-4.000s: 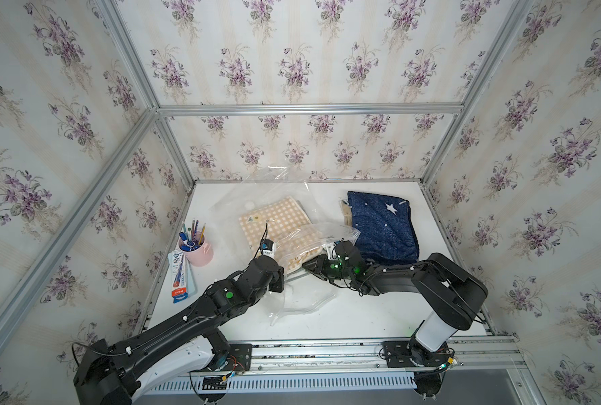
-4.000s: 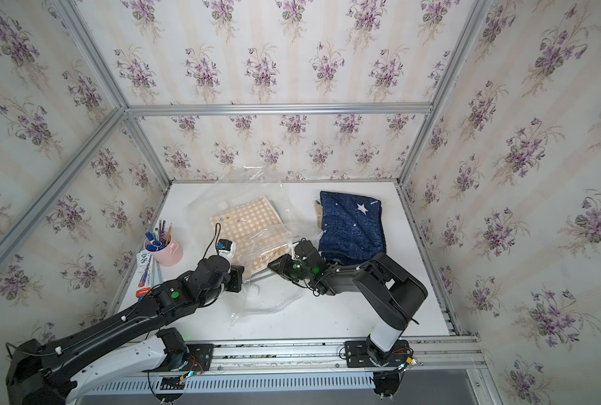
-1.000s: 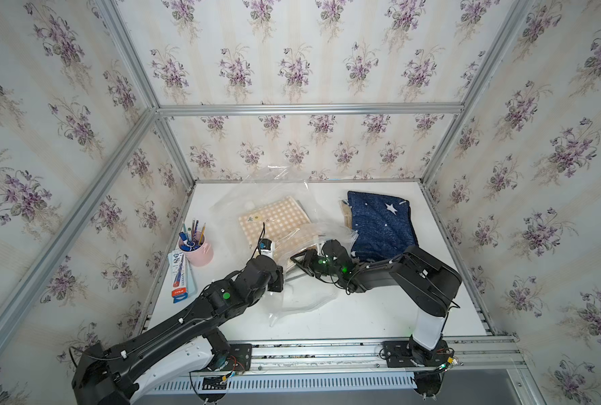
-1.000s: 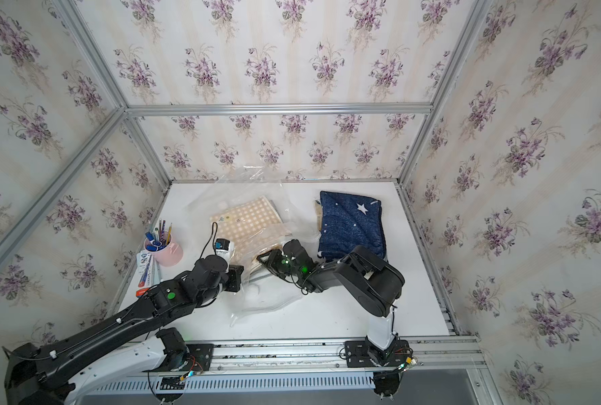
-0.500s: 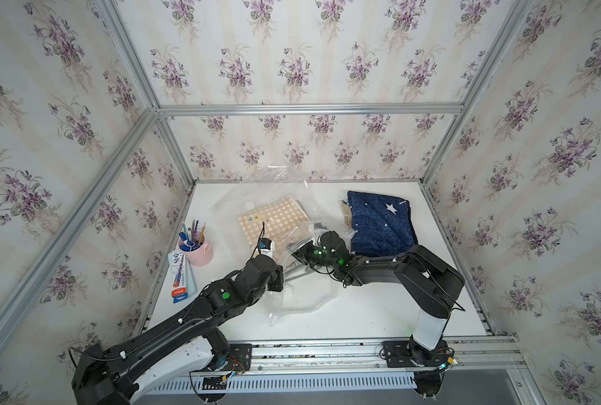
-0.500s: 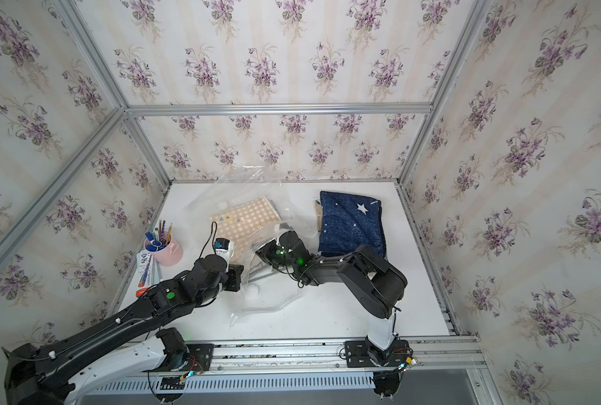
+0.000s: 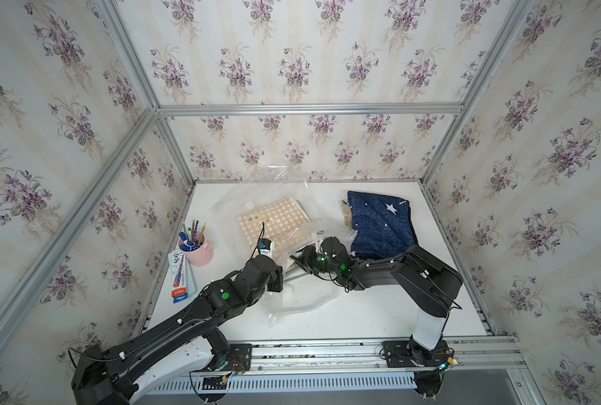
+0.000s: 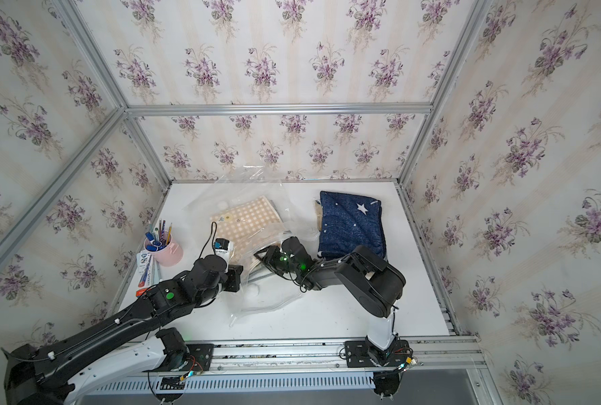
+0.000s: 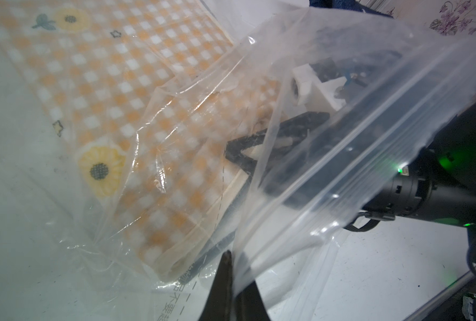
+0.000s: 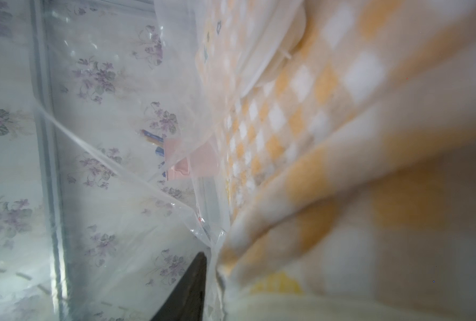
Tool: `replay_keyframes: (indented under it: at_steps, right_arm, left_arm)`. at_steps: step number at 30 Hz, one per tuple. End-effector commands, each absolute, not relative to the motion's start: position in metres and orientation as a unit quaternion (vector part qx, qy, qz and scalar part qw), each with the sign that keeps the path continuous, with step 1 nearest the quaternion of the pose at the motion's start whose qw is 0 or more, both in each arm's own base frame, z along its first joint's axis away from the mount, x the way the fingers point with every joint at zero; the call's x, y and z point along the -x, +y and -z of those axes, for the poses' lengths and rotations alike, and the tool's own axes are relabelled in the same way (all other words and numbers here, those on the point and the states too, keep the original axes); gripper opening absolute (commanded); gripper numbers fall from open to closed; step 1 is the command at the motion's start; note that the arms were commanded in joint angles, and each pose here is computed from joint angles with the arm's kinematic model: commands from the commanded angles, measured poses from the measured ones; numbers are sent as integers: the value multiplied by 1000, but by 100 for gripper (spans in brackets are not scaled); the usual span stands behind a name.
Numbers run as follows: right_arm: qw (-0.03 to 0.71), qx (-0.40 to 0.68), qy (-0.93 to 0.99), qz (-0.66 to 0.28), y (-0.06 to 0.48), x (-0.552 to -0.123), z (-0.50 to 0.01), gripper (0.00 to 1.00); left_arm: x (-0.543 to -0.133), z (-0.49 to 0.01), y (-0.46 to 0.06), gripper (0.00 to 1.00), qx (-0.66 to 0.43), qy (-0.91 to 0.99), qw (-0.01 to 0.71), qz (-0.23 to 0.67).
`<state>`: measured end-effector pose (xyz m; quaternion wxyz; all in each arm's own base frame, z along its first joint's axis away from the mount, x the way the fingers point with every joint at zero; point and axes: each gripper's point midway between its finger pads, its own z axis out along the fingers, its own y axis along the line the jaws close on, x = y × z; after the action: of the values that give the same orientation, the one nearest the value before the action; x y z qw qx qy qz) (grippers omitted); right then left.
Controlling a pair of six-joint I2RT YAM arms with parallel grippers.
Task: Take the blanket out of the vacuum bag
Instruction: Take out the blanket from the vacuum bag.
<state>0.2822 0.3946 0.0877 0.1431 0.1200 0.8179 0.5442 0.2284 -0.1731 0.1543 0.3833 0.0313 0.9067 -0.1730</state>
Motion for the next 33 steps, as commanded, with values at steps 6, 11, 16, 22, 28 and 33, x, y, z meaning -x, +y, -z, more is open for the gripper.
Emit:
replay_keyframes:
  at_steps: [6,11,16,22,28,33]
  right_arm:
    - [147,-195,796,-554,394,-297,-84,48]
    - [167,-234,767,-573,397,-300,-86,46]
    - [182,-246,761,-572,406,-303,-86,44]
    - [194,-246,761,-568,409,-310,-87,35]
    - [190,-226,749,-593,412,-304,-105,4]
    - [195,-193,741,-613,411,-291,-131,0]
  left_arm:
    - [-230,-158,-174,7,-28,904,389,176]
    - [-231,-159,-174,7,-28,903,391,178]
    - [-229,-160,-174,7,-30,903,389,178]
    - [-227,-160,-171,7,-27,902,390,180]
    - [-226,-167,-167,7,-28,901,396,176]
    - [-225,-179,-163,8,-34,896,408,172]
